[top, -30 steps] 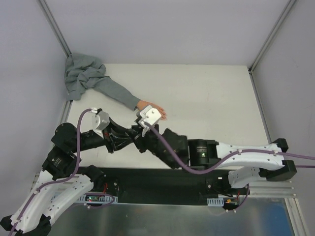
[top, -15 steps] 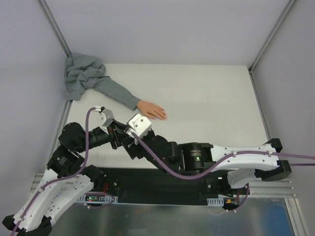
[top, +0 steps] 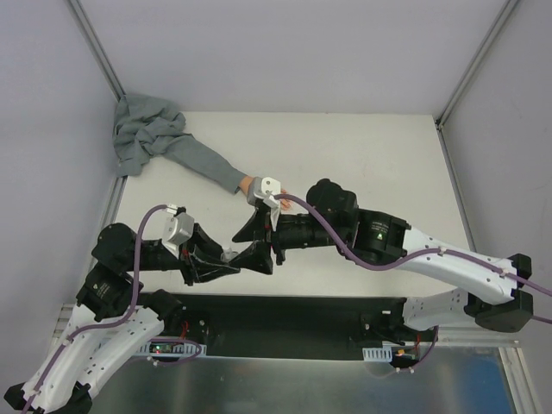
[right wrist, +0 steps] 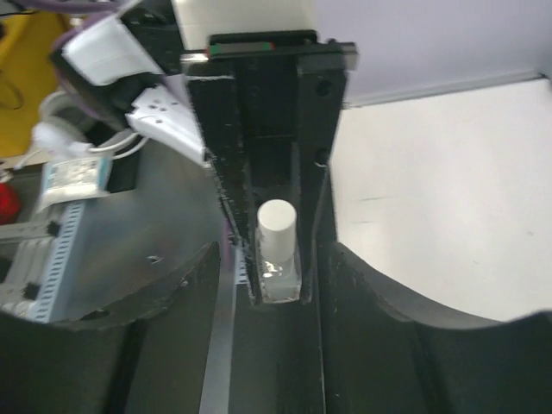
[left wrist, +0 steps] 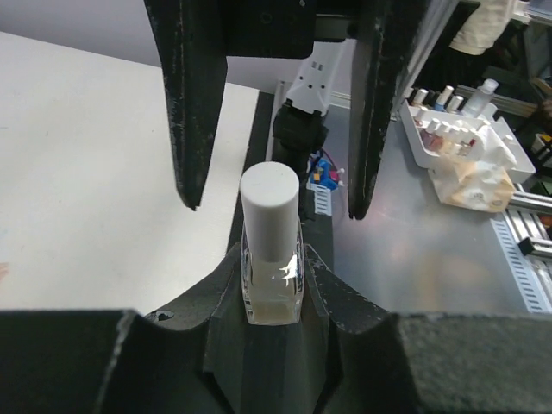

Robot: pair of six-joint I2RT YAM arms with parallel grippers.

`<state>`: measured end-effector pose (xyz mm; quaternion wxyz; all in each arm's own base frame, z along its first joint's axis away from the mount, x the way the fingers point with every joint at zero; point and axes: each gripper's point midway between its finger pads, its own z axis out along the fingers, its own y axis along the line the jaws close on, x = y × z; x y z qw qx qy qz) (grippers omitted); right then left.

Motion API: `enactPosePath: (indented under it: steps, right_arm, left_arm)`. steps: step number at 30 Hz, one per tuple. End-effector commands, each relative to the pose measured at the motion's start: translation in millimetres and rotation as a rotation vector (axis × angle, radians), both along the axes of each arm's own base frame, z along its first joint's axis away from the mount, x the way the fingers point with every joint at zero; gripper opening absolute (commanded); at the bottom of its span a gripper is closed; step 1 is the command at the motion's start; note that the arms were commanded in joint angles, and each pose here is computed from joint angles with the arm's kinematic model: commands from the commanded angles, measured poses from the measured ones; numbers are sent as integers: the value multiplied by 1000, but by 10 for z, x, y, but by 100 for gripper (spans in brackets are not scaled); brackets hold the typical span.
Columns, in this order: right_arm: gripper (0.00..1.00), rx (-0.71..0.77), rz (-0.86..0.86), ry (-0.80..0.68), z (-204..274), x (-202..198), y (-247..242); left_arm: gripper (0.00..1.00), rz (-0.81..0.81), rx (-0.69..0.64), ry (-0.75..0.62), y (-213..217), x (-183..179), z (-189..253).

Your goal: Paint the nails

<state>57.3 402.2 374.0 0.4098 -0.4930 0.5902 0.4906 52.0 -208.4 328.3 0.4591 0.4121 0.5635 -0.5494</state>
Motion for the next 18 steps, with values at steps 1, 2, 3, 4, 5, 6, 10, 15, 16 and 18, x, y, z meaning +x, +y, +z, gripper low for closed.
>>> enactPosePath:
  steps: [1,2,3,4,5,6,10,15,16,18]
  right_arm:
    - [54,130,265,25,379,-403,-64]
    - [52,134,275,28,397,-402,-63]
    - [52,139,280,36,402,-404,-43]
    - [52,140,284,41,397,-400,-27]
    - [51,144,290,44,410,-402,-23]
    - [50,147,287,45,417,-378,3]
    - [44,144,301,60,401,-370,72]
    - [33,158,324,64,444,-378,130]
    - [29,157,328,65,438,-379,149]
    - [20,160,339,69,444,-389,156]
  left_arm:
    - [0,-103,-46,-54,38,-238,212]
    - [0,-105,-47,-55,39,-243,219]
    - [0,-108,-49,-57,39,-247,227]
    - [0,-113,-49,-57,40,-255,229]
    - [0,-110,-51,-58,40,-252,237]
    - [0,-114,-51,-59,41,-260,238]
    - [0,-121,-57,-69,48,-280,275]
    - [0,-135,-62,-78,56,-314,295]
    - [0,-136,-61,-77,57,-317,293]
    - [0,-132,-61,-77,53,-305,285]
